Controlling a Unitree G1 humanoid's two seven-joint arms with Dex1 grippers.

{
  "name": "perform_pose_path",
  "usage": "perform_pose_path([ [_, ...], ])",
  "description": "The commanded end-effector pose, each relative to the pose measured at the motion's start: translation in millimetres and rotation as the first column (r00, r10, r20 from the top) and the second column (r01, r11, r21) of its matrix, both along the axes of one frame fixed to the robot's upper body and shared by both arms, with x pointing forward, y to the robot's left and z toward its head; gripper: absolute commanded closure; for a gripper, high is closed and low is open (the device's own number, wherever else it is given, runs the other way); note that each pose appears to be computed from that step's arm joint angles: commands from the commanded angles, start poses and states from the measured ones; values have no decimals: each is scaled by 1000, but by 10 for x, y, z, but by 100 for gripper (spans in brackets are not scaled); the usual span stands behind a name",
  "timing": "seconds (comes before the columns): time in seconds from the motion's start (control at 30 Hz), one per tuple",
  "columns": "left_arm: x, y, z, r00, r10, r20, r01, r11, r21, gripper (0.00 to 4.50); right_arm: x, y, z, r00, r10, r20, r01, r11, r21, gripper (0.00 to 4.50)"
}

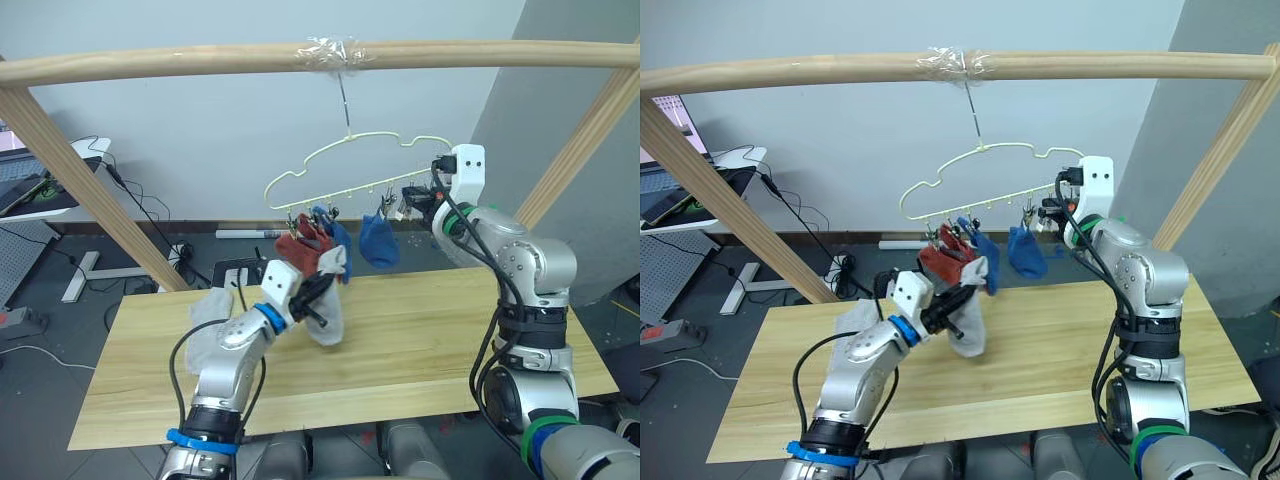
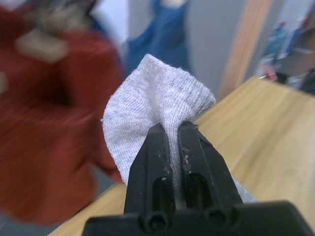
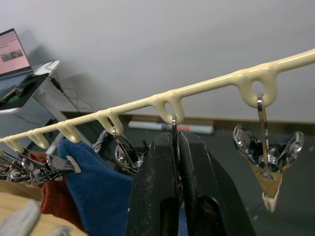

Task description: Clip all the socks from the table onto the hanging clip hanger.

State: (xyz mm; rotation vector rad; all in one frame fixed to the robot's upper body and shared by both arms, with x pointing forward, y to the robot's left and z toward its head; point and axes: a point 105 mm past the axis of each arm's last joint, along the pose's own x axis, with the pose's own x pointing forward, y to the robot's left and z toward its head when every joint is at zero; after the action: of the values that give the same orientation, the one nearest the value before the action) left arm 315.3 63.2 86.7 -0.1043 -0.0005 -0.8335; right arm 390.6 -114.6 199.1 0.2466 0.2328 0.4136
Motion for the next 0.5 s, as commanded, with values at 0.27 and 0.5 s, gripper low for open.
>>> perform_pose_path([
  [0.27, 21, -584, 301, 992, -90, 84, 95, 994, -62, 445, -93, -44, 169, 999, 10, -43, -7, 997, 74, 450],
  [0.5, 125, -666, 322, 994, -73, 79, 79, 994, -75, 445, -113, -33, 177, 998, 8, -67, -1, 994, 105, 450],
])
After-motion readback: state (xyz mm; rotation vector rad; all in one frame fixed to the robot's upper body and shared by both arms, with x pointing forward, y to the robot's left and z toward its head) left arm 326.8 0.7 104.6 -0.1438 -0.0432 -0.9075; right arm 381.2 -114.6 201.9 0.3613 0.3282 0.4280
